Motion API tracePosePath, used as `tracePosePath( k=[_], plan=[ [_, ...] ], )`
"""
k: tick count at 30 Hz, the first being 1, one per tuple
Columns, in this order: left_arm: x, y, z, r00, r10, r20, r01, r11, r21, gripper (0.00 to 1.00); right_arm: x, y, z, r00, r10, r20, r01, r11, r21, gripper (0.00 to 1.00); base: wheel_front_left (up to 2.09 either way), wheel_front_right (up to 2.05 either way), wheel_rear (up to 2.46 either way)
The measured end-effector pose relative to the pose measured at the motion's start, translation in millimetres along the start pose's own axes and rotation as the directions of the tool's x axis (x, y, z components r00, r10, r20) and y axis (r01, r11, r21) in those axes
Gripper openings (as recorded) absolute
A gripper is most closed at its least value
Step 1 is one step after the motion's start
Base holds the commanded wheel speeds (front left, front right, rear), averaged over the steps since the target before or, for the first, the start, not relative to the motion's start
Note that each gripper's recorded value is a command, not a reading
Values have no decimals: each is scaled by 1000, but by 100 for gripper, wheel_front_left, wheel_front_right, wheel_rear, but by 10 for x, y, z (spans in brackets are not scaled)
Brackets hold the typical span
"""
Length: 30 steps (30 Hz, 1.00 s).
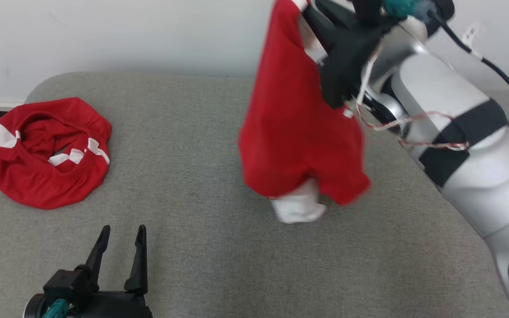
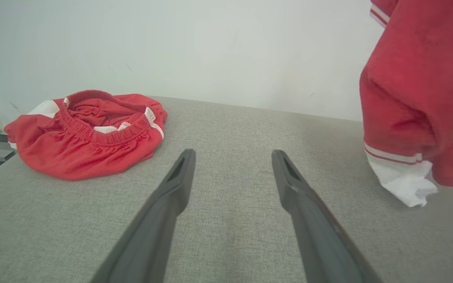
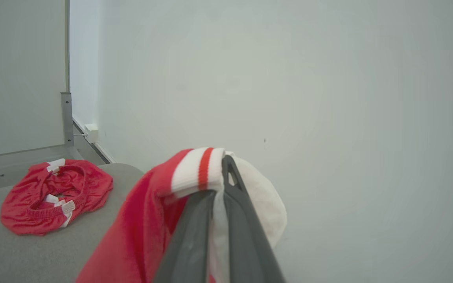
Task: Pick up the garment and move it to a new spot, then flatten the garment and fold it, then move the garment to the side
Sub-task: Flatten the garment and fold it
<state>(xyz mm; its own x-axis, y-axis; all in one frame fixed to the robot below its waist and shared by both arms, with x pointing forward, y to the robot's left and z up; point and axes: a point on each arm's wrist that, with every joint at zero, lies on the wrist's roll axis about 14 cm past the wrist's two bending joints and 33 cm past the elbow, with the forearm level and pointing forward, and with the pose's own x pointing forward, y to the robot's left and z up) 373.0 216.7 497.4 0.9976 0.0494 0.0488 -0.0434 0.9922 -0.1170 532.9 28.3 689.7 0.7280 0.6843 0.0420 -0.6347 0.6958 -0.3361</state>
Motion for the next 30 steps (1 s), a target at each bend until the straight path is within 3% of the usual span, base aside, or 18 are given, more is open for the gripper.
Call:
tracePosePath(
  k=[6, 9, 13, 17, 20, 21, 30],
  plan=[
    [30, -51, 15, 1000, -14, 6, 14, 1000, -8, 100, 77, -32, 874, 967, -25, 252, 20, 1000, 24, 0, 0, 0, 0],
    [50, -67, 16, 1000, -20, 8, 21, 1000, -9, 100, 53, -295, 978, 950, -106, 295, 101, 994, 32, 0, 0, 0, 0],
    [75, -94, 17, 1000, -28, 10, 28, 1000, -12, 100, 5, -532, 407, 971, -193, 138, 190, 981, 42, 0, 0, 0, 0],
    [100, -109, -7, 1000, -31, 5, 31, 999, -15, 100, -205, -546, -526, 968, -231, -103, 240, 967, 82, 0, 0, 0, 0],
    [124, -137, -31, 999, -38, -1, 38, 999, -17, 100, -560, -665, -1191, 923, -275, -270, 309, 947, 91, 0, 0, 0, 0],
    [138, -163, -52, 999, -45, -6, 44, 999, -20, 100, -835, -777, -1529, 884, -311, -350, 360, 929, 83, 0, 0, 0, 0],
    [112, -257, -106, 997, -68, -21, 67, 997, -29, 100, -1801, -761, -2415, 744, -356, -565, 459, 887, 46, 0, 0, 0, 0]
  ],
)
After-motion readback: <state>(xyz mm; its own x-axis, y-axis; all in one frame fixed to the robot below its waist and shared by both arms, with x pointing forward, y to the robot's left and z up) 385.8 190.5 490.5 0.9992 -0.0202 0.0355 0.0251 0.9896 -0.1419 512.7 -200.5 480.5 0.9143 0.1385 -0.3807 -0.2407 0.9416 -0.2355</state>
